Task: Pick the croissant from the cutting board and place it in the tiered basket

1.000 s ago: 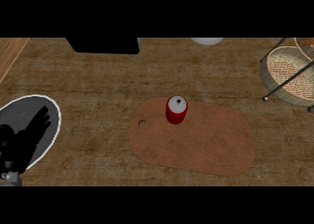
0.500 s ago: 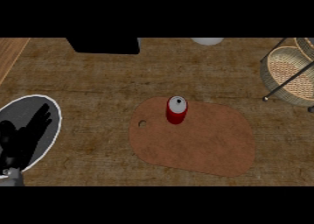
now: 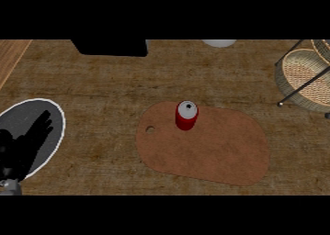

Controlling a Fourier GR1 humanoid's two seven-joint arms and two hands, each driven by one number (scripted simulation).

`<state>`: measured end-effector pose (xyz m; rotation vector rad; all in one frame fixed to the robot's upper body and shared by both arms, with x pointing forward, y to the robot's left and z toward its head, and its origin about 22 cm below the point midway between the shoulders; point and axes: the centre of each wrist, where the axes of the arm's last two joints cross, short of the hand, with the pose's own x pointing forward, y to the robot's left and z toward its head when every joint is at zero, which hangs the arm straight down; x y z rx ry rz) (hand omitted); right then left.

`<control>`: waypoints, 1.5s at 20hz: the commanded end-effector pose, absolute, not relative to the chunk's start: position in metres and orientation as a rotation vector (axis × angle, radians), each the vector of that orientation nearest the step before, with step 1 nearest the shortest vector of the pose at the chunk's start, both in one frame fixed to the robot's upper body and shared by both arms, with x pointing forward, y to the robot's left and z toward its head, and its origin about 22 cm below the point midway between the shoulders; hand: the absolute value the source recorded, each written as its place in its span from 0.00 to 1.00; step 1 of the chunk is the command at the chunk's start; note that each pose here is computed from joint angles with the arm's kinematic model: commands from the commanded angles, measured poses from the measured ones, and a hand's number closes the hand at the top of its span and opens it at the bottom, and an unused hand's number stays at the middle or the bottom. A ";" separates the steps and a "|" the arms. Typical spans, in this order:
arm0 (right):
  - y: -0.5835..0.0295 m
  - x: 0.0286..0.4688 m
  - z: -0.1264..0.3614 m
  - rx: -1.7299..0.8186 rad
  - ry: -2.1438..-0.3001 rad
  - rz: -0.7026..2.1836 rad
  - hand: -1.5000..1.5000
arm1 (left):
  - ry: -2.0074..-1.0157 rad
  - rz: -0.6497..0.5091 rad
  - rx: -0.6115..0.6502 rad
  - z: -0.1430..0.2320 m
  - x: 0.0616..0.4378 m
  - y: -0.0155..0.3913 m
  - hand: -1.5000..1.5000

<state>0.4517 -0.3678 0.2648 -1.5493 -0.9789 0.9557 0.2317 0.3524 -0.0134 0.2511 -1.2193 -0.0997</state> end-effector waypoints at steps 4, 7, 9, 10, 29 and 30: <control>-0.392 0.444 0.238 -1.452 -0.706 0.823 0.00 | -1.220 -0.123 0.250 -0.012 0.231 0.354 0.50; -0.389 0.445 0.243 -1.417 -0.796 0.764 0.00 | -1.235 -0.108 0.274 -0.017 0.240 0.333 0.50; -0.398 0.441 0.254 -1.418 -0.866 0.705 0.00 | -1.240 -0.095 0.254 -0.012 0.239 0.339 0.50; -0.414 0.433 0.248 -1.434 -0.901 0.699 0.00 | -1.213 -0.104 0.266 -0.023 0.222 0.351 0.50; -0.514 0.354 0.328 -1.051 -1.358 -0.191 0.00 | -1.176 -0.030 0.285 -0.029 0.221 0.353 0.50; -0.524 0.346 0.322 -1.042 -1.385 -0.208 0.00 | -1.172 -0.036 0.310 -0.029 0.207 0.357 0.50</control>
